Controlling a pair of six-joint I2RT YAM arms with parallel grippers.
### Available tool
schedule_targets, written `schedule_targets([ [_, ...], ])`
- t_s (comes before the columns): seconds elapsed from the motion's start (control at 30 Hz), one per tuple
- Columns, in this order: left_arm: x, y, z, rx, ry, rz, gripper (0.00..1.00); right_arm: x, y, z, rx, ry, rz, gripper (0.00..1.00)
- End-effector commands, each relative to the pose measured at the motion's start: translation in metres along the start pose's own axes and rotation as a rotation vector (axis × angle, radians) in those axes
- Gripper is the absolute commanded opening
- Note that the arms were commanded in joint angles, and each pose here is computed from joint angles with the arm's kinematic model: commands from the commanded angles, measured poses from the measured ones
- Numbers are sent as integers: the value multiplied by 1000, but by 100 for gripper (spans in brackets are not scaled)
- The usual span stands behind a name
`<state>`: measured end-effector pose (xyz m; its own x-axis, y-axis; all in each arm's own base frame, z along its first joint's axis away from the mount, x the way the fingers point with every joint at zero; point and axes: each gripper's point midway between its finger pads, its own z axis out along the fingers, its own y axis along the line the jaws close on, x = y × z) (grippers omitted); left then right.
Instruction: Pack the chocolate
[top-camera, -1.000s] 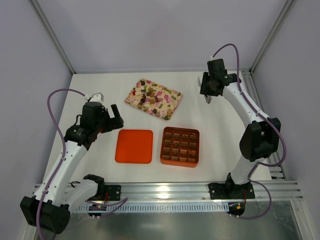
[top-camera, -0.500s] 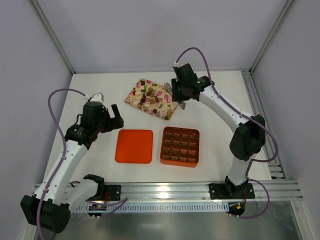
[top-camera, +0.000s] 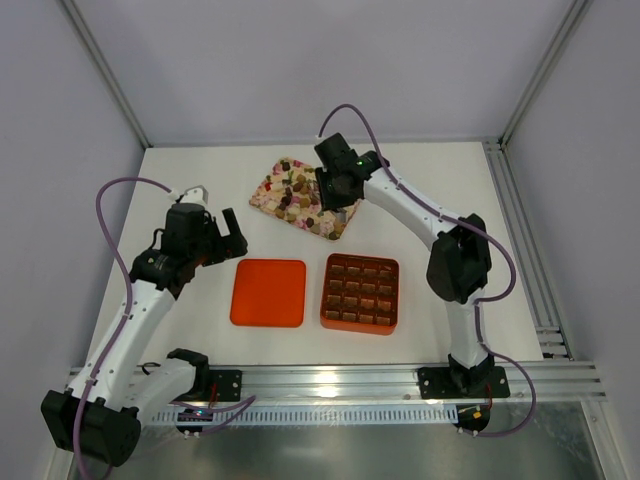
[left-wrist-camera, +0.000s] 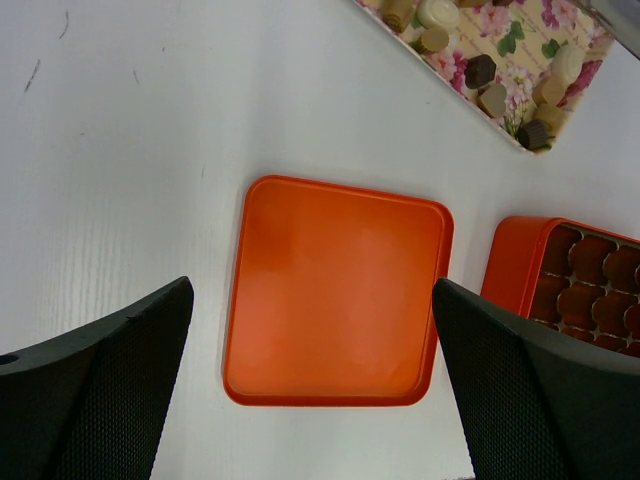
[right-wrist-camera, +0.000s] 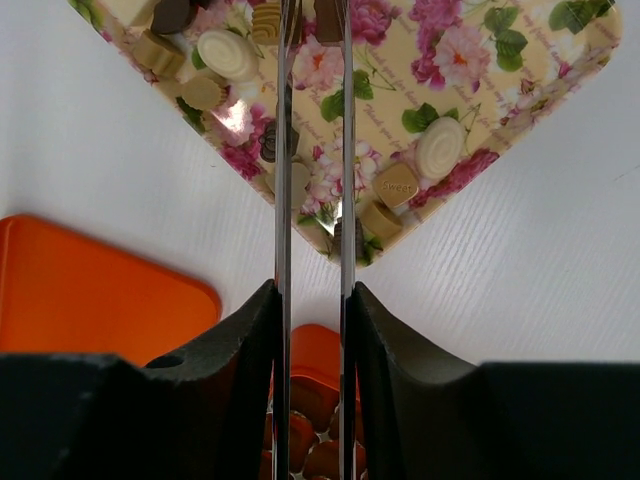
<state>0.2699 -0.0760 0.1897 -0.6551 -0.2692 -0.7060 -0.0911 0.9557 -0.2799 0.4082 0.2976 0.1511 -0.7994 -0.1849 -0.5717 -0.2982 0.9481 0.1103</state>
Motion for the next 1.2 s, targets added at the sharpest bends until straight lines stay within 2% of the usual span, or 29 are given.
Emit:
schedule_targets([
  [0.0,-13,-5,-3,17,-38,1,100,-20,2,-13,8,-59,-16,37],
  [0.37,-12,-5,-1,16,-30,2,100,-14,4,-1,13,-32,-38,41],
  [0.83,-9,-5,1,14,-19,3,100,-2,5,17,19,16,-58,41],
  [1.17,-8,-4,1,12,-14,0,100,-5,3,8,30,0,-60,29],
])
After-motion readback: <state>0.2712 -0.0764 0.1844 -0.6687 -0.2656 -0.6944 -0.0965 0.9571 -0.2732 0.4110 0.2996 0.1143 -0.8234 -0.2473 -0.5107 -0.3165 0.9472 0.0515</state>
